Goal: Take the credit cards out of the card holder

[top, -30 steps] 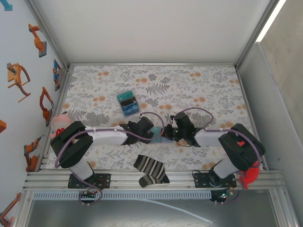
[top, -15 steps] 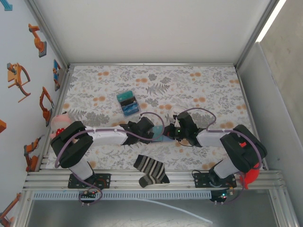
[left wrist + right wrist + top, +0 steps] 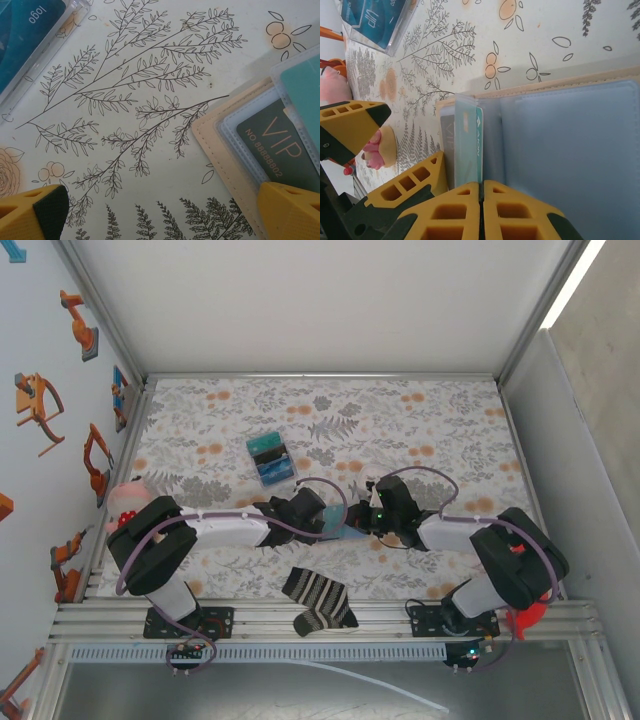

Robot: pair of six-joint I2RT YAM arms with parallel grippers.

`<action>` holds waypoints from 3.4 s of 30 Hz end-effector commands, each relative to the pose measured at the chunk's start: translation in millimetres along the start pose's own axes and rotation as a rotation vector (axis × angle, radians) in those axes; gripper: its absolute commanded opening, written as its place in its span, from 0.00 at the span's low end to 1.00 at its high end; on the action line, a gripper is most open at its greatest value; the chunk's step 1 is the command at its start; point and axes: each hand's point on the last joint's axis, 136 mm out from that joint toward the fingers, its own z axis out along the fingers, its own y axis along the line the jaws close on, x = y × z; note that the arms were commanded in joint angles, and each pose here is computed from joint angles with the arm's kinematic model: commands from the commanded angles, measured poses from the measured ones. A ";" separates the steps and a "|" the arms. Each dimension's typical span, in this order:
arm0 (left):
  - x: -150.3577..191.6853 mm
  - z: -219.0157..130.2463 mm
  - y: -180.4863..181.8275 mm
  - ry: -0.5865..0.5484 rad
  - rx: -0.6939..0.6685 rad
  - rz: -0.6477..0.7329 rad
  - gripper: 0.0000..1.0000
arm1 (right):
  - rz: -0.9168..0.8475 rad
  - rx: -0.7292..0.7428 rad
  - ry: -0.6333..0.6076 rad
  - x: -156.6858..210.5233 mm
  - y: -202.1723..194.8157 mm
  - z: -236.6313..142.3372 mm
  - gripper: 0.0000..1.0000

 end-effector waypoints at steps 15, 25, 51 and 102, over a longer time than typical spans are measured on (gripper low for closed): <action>3.1 -0.2 4.8 0.024 -0.035 0.043 0.97 | -0.029 0.017 0.001 -2.0 0.5 -5.7 0.01; -10.0 -10.7 6.8 -0.018 -0.028 0.052 0.97 | -0.076 0.117 0.011 -3.9 -4.8 -17.9 0.00; -36.7 -4.4 -25.7 -0.059 0.054 0.095 0.97 | -0.070 0.104 0.014 -5.8 1.8 -18.8 0.09; -16.8 -0.1 -23.3 -0.015 0.044 0.065 0.97 | -0.191 0.211 -0.001 -10.1 -3.1 -31.5 0.00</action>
